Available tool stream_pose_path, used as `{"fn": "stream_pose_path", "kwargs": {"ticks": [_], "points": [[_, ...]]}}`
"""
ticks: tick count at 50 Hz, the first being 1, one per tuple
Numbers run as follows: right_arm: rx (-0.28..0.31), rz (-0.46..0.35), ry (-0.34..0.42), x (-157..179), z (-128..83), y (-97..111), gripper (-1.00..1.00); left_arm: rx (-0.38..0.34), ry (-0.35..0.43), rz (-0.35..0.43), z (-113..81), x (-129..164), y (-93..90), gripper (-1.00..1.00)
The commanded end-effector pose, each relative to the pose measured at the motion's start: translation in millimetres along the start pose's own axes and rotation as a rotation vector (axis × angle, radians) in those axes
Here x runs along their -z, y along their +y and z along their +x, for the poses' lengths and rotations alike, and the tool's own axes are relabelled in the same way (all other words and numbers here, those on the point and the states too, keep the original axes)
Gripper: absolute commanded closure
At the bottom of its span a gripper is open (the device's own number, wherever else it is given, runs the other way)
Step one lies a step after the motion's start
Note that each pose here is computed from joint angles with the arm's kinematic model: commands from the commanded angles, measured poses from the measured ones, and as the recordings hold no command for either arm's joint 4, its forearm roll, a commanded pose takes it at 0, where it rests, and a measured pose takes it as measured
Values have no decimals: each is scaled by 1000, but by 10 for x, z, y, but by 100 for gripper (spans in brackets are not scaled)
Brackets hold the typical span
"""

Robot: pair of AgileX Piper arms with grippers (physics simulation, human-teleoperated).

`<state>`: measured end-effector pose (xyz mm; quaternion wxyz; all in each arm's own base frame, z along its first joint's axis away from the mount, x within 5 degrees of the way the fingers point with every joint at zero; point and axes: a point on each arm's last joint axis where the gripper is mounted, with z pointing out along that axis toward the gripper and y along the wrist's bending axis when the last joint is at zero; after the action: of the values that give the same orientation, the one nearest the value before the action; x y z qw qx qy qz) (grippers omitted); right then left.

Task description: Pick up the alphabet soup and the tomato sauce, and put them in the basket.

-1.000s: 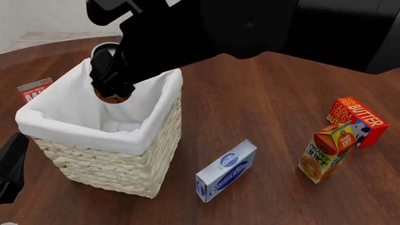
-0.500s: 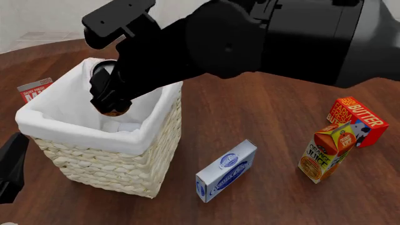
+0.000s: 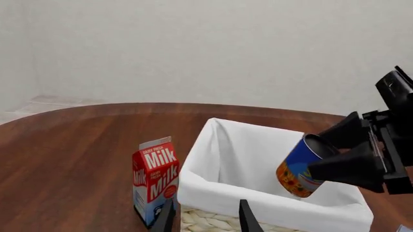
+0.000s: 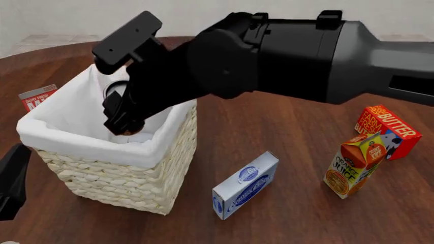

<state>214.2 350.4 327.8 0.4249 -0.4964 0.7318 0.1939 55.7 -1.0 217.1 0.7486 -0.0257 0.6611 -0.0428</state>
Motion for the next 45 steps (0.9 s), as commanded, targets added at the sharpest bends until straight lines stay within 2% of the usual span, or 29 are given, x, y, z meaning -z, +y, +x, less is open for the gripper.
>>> {"fn": "stream_pose_path", "kwargs": {"ticks": [1,16,17,45], "points": [[-6,6,0,-66,-1,-23,100,4,0,-1,1,0,1,-100],[-9,13,15,-144,35,-66,100,9,0,-2,0,0,1,-100],[-7,12,13,-136,31,-60,-100,9,0,-2,-1,0,1,-100],[-10,12,-20,20,-107,-51,-100,5,0,-1,-1,0,0,-100]]}}
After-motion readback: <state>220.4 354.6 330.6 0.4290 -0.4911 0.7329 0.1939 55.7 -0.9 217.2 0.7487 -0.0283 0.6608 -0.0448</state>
